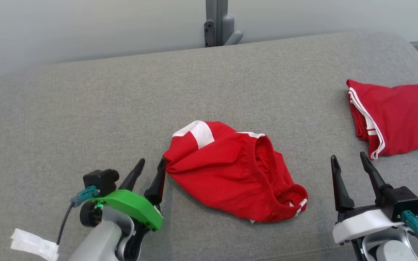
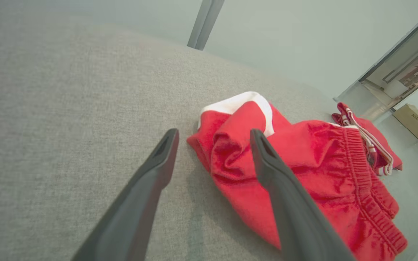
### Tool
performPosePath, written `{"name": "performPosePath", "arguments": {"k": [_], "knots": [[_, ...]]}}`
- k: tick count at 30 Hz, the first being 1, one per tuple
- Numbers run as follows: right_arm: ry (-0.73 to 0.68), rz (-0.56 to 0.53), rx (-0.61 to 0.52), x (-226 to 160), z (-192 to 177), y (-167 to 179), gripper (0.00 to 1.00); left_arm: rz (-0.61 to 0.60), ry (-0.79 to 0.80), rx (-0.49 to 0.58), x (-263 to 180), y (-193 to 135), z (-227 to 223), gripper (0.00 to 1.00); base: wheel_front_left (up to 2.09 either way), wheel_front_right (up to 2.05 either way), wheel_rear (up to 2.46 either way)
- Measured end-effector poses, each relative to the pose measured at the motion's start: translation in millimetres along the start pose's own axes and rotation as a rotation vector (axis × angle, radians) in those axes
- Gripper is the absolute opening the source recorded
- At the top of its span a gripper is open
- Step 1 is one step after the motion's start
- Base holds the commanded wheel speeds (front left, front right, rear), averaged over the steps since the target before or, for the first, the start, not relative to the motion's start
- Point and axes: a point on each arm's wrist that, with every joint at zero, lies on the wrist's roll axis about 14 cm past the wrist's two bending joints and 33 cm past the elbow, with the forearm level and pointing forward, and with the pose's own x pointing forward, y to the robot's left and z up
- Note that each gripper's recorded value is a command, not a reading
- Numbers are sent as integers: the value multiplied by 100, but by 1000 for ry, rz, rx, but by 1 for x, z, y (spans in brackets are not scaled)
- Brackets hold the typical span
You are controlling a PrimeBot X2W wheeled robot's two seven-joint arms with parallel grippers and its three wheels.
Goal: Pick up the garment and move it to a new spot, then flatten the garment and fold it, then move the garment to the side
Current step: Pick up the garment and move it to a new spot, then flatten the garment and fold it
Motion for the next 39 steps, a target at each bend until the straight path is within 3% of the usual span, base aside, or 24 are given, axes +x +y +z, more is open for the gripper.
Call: {"name": "performPosePath", "arguments": {"k": [4, 10, 18, 28, 39], "knots": [[-9, -18, -3, -9, 4, -5, 100, 13, -137, 50, -9, -3, 39, 100, 0, 0, 0], [-29, -43, -17, -22, 12, -13, 100, 87, -252, 128, -48, 4, 57, 100, 0, 0, 0], [-5, -30, -48, -29, 5, -11, 100, 275, -249, 231, -107, 49, 43, 100, 0, 0, 0], [20, 33, -41, -22, -4, 9, 100, 392, -276, 226, -151, 68, 36, 100, 0, 0, 0], [24, 50, -37, -22, -5, 15, 100, 381, -286, 232, -154, 67, 36, 100, 0, 0, 0]]}}
